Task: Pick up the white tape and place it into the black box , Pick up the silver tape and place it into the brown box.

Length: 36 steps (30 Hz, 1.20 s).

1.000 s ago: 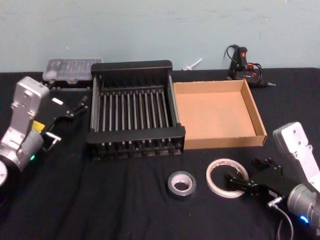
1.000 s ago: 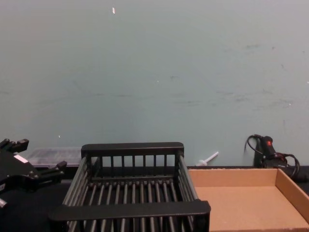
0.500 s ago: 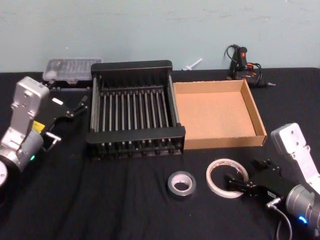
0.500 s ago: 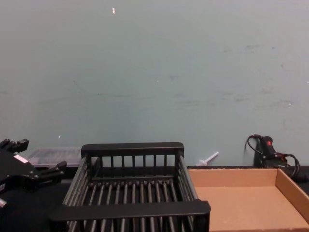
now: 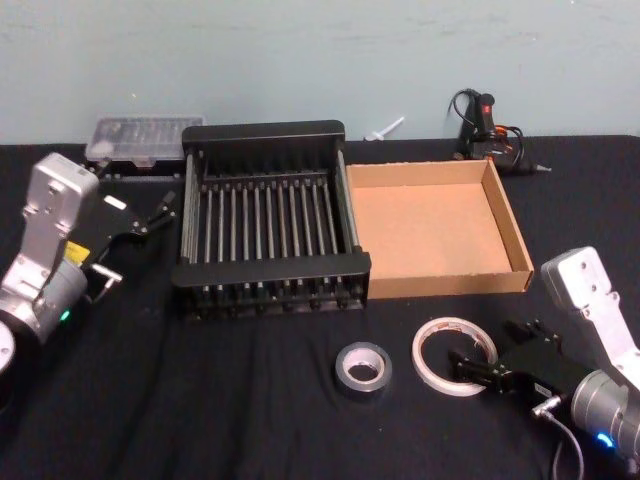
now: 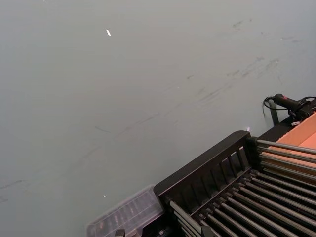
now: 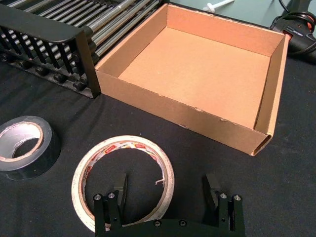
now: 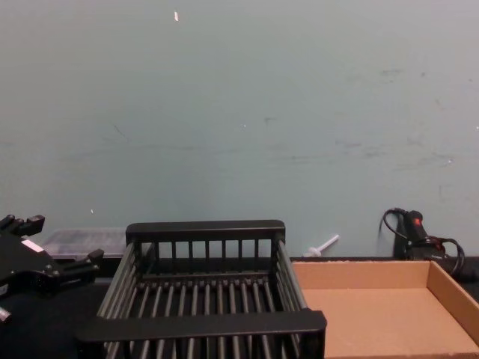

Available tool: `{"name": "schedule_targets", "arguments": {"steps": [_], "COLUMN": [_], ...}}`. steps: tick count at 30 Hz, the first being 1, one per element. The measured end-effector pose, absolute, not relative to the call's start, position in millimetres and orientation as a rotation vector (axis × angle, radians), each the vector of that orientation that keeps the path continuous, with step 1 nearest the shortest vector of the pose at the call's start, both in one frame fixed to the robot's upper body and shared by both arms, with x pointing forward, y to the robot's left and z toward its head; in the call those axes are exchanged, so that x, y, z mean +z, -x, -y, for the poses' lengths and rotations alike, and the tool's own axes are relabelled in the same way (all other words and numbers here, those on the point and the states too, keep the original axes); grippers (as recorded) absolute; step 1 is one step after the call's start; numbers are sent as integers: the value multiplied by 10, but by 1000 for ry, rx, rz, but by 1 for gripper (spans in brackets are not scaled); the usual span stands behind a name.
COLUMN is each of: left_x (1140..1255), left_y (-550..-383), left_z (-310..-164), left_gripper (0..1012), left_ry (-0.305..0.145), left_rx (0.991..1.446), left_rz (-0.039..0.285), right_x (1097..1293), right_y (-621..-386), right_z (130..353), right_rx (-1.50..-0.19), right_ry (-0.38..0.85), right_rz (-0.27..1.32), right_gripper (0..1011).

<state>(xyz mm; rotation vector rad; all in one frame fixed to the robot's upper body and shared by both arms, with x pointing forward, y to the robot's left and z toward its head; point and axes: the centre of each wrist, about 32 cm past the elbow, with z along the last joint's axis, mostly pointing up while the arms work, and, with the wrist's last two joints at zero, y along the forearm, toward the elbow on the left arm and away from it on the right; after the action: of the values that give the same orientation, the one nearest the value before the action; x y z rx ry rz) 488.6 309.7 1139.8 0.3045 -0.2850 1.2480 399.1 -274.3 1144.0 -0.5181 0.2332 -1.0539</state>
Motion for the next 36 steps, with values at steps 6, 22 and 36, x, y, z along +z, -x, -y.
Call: {"name": "schedule_targets", "arguments": {"steps": [6,22,36], "left_x": [11397,11398,11398], "left_y": [-4886,-4886,-4886], "left_z": [-3097,-3097,-3097], "left_gripper": [1001,1001,1001], "left_ry": [-305,-304,-304], "left_rx": [1248,1248,1248], "left_rz": [285,285,285], "right_x": [11440,11440,11440], "right_y": [-3991,-3990,-3990], "right_z": [2744,2743,2743], "right_rx": [-1054,-1054,-1054], "right_ry": [518,519,518], "right_rz": [-232,-231,-231], "right_gripper": [953,481,99]}}
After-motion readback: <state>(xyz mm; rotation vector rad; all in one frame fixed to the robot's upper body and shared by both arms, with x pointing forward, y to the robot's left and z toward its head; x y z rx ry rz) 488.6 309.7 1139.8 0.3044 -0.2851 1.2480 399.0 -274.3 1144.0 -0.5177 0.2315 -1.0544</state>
